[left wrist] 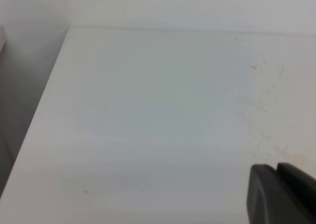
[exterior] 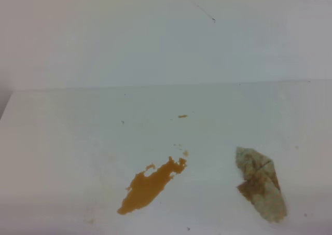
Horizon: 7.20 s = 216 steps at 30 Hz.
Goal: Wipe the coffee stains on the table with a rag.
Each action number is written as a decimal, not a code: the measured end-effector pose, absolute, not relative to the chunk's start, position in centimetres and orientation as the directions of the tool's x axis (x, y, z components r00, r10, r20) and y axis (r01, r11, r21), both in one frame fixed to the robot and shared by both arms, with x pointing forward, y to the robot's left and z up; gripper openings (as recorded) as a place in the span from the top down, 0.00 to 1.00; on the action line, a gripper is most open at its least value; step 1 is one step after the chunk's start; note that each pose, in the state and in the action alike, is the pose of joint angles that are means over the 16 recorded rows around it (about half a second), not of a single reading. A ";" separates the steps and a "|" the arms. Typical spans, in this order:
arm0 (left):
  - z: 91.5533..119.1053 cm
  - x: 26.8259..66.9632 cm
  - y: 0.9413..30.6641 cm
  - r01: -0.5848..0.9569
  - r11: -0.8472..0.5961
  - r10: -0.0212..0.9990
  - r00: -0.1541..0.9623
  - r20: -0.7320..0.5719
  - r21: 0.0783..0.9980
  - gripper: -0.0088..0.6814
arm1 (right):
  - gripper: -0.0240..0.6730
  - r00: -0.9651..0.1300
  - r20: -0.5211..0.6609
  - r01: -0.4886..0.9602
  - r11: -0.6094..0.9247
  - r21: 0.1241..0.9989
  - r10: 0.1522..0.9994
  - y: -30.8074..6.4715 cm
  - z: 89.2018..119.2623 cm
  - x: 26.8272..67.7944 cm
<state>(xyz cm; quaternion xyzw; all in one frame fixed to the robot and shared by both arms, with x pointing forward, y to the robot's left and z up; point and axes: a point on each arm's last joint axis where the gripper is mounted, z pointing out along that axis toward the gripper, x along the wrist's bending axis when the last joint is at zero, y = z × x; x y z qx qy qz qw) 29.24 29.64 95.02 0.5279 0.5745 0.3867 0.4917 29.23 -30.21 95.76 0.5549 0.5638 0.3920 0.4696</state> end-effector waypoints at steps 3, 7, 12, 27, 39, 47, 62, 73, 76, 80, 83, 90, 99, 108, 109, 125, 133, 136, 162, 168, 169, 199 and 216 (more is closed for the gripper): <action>95.0 29.2 29.6 0.226 0.144 0.987 0.041 -0.157 0.963 0.99 | 0.97 0.057 -0.095 0.256 0.077 0.964 0.994 -30.2 95.8 29.2; 95.0 29.2 29.6 0.226 0.144 0.987 0.041 -0.157 0.963 0.99 | 0.97 0.057 -0.095 0.256 0.077 0.964 0.994 -30.2 95.8 29.2; 95.0 29.2 29.6 0.226 0.144 0.987 0.041 -0.157 0.963 0.99 | 0.97 0.057 -0.095 0.256 0.077 0.964 0.994 -30.2 95.8 29.2; 95.0 29.2 29.6 0.226 0.144 0.987 0.041 -0.157 0.963 0.99 | 0.97 0.057 -0.094 0.258 0.077 0.963 0.994 -30.2 95.8 29.2; 95.0 29.2 29.6 0.226 0.144 0.987 0.041 -0.157 0.963 0.99 | 0.97 0.073 -0.067 0.148 0.056 0.987 0.995 -30.2 96.8 29.4; 95.0 29.2 29.6 0.226 0.144 0.987 0.041 -0.157 0.963 0.99 | 0.97 0.104 0.053 -0.113 -0.041 0.993 0.993 -30.5 99.1 29.4; 95.0 29.2 29.6 0.226 0.144 0.987 0.041 -0.157 0.963 0.99 | 0.97 0.054 0.399 -0.373 -0.352 0.858 0.915 -31.3 101.7 28.7; 95.0 29.2 29.6 0.226 0.144 0.987 0.041 -0.157 0.963 0.99 | 0.97 0.000 0.255 -0.194 -0.251 0.948 0.967 -29.8 106.4 27.9; 95.0 29.2 29.6 0.226 0.144 0.987 0.041 -0.157 0.963 0.99 | 0.97 -0.017 0.174 -0.122 -0.175 0.977 0.985 -29.4 108.3 27.9; 95.0 29.2 29.6 0.226 0.144 0.987 0.041 -0.157 0.963 0.99 | 0.97 -0.049 0.098 -0.020 -0.099 0.995 0.994 -29.0 110.4 28.6; 95.0 29.2 29.6 0.226 0.144 0.987 0.041 -0.157 0.963 0.99 | 0.97 -0.075 0.070 0.053 -0.066 0.996 0.995 -28.8 111.6 29.7; 95.0 29.2 29.6 0.226 0.144 0.987 0.041 -0.157 0.963 0.99 | 0.97 -0.116 0.128 0.152 -0.110 0.982 0.985 -28.6 113.2 32.5; 95.0 29.2 29.6 0.226 0.144 0.987 0.041 -0.157 0.963 0.99 | 0.97 -0.133 0.161 0.234 -0.127 0.964 0.978 -28.7 112.9 35.8; 95.0 29.2 29.6 0.226 0.144 0.987 0.041 -0.157 0.963 0.99 | 0.97 -0.256 0.085 0.417 0.030 0.909 0.963 -28.2 111.6 40.2; 95.0 29.2 29.6 0.226 0.144 0.987 0.041 -0.157 0.963 0.99 | 0.97 -0.276 0.080 0.432 0.049 0.900 0.958 -28.1 111.5 40.8; 95.0 29.2 29.6 0.226 0.145 0.987 0.041 -0.158 0.963 0.99 | 0.77 -0.539 0.078 0.548 0.279 0.788 0.839 -23.2 108.3 46.7; 95.0 29.2 29.6 0.226 0.145 0.987 0.041 -0.158 0.963 0.99 | 0.59 -0.601 0.058 0.600 0.402 0.691 0.797 -20.9 104.7 49.0; 95.0 29.2 29.6 0.226 0.145 0.987 0.041 -0.158 0.963 0.99 | 0.55 -0.615 0.041 0.623 0.454 0.637 0.787 -20.2 103.2 50.1; 95.0 29.2 29.6 0.226 0.143 0.987 0.041 -0.156 0.963 0.99 | 0.58 -0.591 0.010 0.761 0.554 0.337 0.807 -16.7 91.3 58.1; 95.0 29.2 29.6 0.226 0.143 0.987 0.041 -0.156 0.963 0.99 | 0.72 -0.595 0.028 0.763 0.553 0.334 0.804 -16.3 91.0 58.9; 95.0 29.2 29.6 0.226 0.143 0.987 0.041 -0.156 0.963 0.99 | 0.75 -0.595 0.034 0.762 0.550 0.340 0.803 -16.2 91.2 59.1; 95.0 29.2 29.6 0.226 0.143 0.987 0.041 -0.156 0.963 0.99 | 0.92 -0.719 0.225 0.644 0.510 0.571 0.657 -3.8 91.9 64.1; 95.0 29.2 29.6 0.226 0.143 0.987 0.041 -0.156 0.963 0.99 | 0.92 -0.777 0.271 0.605 0.553 0.573 0.568 2.3 90.6 60.3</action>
